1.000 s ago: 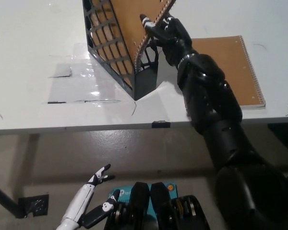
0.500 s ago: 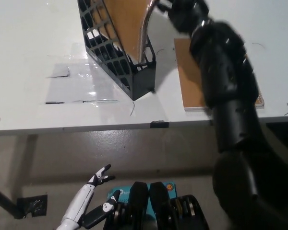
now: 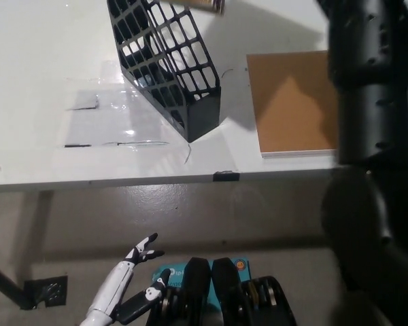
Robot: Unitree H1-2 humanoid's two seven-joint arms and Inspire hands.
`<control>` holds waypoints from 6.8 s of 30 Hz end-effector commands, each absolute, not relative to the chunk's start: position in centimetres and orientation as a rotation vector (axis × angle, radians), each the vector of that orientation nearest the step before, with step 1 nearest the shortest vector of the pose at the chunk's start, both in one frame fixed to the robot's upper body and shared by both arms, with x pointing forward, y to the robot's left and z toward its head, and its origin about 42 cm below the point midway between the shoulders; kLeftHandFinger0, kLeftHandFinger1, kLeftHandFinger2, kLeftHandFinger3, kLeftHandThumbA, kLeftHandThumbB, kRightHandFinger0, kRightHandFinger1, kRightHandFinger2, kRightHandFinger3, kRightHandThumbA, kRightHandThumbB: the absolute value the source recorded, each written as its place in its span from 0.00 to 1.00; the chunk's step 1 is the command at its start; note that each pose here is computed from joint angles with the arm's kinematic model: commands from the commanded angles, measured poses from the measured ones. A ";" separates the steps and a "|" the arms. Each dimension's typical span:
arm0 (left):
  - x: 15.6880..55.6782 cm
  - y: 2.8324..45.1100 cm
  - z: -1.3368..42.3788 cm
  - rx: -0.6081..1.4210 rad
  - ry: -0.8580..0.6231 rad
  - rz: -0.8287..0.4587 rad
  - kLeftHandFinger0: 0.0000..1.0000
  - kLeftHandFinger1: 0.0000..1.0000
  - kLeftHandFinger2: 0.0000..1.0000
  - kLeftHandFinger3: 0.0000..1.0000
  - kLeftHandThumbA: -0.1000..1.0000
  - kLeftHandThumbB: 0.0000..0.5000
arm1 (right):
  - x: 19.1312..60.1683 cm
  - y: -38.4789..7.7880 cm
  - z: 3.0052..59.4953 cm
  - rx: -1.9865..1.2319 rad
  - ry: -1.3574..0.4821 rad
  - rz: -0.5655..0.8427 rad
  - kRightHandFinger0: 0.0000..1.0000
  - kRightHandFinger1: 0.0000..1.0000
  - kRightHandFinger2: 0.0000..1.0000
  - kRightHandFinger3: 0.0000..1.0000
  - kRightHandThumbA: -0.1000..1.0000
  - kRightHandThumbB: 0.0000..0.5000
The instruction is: Use the right hand to pick up a book from the book holder on the left side and put it on another book on the right side
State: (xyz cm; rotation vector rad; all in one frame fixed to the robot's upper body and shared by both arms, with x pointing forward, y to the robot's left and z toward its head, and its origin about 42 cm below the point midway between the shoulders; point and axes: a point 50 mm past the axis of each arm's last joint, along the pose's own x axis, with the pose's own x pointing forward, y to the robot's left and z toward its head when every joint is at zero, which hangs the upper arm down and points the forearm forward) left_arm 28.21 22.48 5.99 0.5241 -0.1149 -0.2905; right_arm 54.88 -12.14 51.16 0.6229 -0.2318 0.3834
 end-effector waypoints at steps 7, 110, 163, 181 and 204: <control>28.3 22.5 6.4 0.512 -0.174 -0.284 0.92 0.83 0.78 0.95 0.64 0.10 | 52.9 -17.1 59.9 0.604 -0.431 0.458 0.00 0.35 0.73 1.00 0.00 0.11; 28.1 23.6 6.0 0.514 -0.164 -0.231 0.89 0.85 0.81 0.94 0.67 0.13 | 59.1 -31.3 48.3 -1.265 0.365 0.209 1.00 1.00 1.00 1.00 0.52 0.72; 34.7 22.6 11.1 0.422 -0.310 -0.203 0.96 1.00 1.00 1.00 1.00 0.32 | 23.1 -21.0 35.9 -0.345 -0.921 0.434 1.00 1.00 1.00 1.00 0.73 0.37; 34.3 23.0 11.2 0.410 -0.292 -0.197 0.95 1.00 1.00 1.00 0.97 0.34 | 30.9 -22.4 15.2 -0.258 -0.269 0.191 1.00 1.00 1.00 1.00 0.66 0.14; 32.0 23.3 9.1 0.417 -0.249 -0.215 0.94 1.00 1.00 1.00 0.93 0.25 | 29.5 -22.5 11.3 -0.225 -0.167 0.224 0.93 0.97 1.00 1.00 0.55 0.13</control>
